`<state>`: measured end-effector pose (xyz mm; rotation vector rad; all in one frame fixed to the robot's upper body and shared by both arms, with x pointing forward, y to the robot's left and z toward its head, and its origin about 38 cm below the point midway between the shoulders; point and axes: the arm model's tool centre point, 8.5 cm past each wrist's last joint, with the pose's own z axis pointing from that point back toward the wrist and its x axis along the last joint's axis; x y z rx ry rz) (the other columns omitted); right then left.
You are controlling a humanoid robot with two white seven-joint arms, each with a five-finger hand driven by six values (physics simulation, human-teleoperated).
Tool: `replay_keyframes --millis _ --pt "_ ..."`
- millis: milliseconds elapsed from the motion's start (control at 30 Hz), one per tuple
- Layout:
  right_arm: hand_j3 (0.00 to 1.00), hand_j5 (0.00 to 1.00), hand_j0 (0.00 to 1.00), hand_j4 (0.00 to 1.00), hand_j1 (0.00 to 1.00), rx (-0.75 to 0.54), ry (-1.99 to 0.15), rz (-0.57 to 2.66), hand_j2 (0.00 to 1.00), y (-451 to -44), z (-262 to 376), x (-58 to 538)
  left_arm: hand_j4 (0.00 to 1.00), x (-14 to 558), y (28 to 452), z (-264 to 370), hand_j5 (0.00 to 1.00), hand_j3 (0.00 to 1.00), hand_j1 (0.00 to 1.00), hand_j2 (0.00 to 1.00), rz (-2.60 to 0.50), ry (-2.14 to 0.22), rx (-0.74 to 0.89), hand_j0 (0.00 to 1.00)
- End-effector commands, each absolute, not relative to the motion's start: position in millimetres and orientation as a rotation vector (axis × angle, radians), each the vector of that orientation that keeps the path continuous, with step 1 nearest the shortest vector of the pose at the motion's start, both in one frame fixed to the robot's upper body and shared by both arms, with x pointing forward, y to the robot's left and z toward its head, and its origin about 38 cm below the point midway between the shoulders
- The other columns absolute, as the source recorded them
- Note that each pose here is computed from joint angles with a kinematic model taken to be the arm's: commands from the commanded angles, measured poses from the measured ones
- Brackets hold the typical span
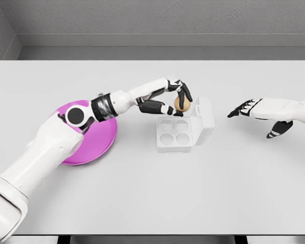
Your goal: Pack egg into the box and close the box lid
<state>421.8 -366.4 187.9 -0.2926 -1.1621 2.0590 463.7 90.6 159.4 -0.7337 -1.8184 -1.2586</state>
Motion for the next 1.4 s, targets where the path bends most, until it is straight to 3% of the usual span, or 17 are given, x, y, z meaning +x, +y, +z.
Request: replay_keyframes --millis 0,1200,1367 --pt "1.0 1.0 1.0 1.0 1.0 -0.292 -1.166 2.054 1.0 -366.5 188.8 421.8 0.27 459.3 82.9 151.7 0.27 0.27 0.27 0.27 -1.269 -1.791 -0.757 0.27" --pt "1.0 1.0 1.0 1.0 1.0 -0.287 -1.167 2.057 1.0 -364.7 188.0 421.5 0.29 461.7 79.6 132.3 0.29 0.29 0.29 0.29 -1.256 -1.728 -0.753 0.29" --pt "1.0 1.0 1.0 1.0 1.0 -0.287 -1.167 2.057 1.0 -364.7 188.0 421.5 0.39 463.1 82.7 132.6 0.39 0.39 0.39 0.39 -1.248 -1.731 -0.747 0.39"
